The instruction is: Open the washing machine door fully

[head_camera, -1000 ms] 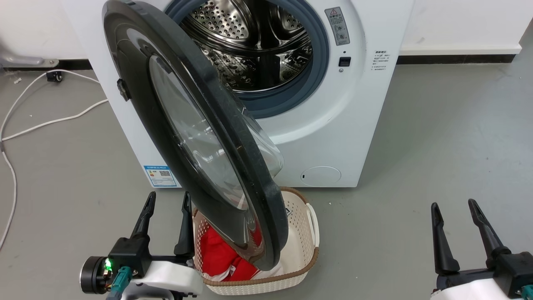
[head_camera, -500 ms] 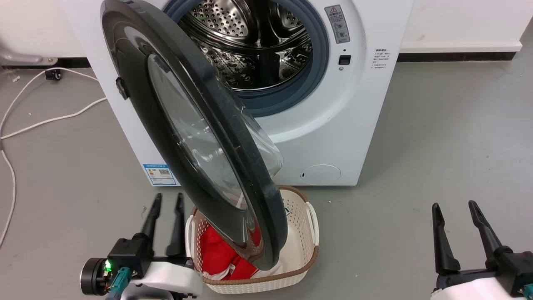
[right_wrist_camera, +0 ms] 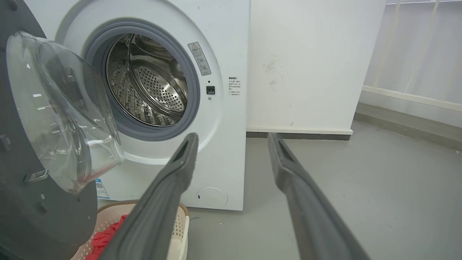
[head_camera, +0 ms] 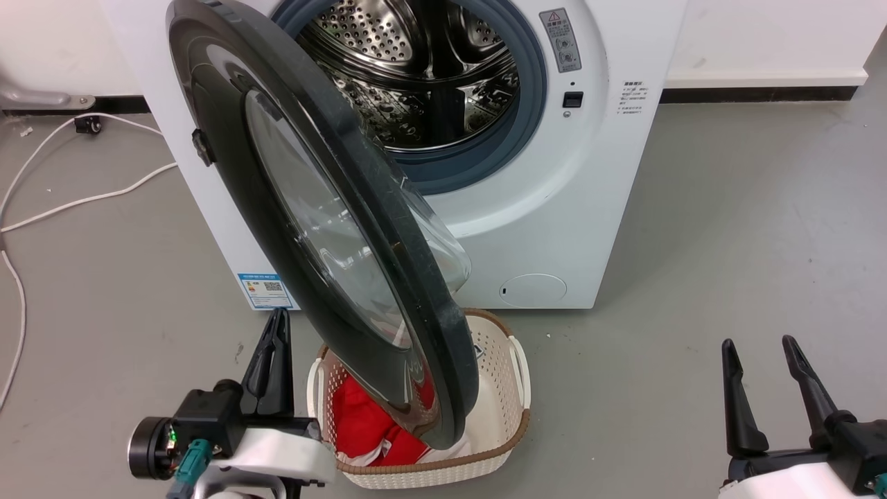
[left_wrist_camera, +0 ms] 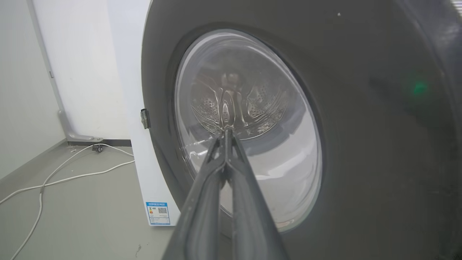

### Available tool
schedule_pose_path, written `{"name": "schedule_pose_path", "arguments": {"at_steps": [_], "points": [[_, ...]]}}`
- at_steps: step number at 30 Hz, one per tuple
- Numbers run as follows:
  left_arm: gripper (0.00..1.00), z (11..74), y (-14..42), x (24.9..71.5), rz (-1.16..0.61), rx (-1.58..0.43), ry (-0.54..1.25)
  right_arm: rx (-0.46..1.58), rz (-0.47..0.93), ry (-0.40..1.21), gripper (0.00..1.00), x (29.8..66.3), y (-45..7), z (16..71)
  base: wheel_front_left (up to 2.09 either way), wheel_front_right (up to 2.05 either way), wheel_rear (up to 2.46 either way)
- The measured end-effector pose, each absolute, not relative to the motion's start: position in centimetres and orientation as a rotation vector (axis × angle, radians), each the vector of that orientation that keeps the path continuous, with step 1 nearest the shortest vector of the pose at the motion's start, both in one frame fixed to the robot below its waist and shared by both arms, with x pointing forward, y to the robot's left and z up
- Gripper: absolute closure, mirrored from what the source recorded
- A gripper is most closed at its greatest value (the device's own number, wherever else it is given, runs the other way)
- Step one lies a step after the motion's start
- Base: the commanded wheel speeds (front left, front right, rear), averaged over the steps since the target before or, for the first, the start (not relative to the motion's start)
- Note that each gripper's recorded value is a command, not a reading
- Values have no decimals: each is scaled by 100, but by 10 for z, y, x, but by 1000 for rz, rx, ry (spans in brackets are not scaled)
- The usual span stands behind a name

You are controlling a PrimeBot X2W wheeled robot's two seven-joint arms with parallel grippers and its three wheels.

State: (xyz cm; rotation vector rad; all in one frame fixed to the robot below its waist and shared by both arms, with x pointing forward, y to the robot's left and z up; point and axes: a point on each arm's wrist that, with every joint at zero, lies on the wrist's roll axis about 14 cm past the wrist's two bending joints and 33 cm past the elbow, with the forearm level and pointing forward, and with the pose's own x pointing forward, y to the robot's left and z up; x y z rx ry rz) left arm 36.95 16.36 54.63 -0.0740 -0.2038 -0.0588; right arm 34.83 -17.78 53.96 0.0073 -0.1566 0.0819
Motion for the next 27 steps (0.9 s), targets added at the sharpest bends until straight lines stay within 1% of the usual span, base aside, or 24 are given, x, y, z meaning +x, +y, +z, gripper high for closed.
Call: {"name": "schedule_pose_path", "arguments": {"at_steps": [2, 10, 17, 22, 27], "points": [[100, 553, 164, 370, -58, -73, -226, 9, 80, -154, 0, 348, -178, 539, 0, 0, 0], [100, 637, 167, 369, -52, -41, -484, 13, 78, -149, 0, 349, -179, 537, 0, 0, 0], [100, 714, 159, 342, -73, -8, -744, 13, 76, -155, 0, 349, -180, 538, 0, 0, 0], [100, 751, 137, 318, -157, -18, -882, 13, 71, -157, 0, 347, -181, 538, 0, 0, 0], [100, 762, 102, 303, -298, -53, -927, 13, 69, -158, 0, 347, -182, 539, 0, 0, 0]]}}
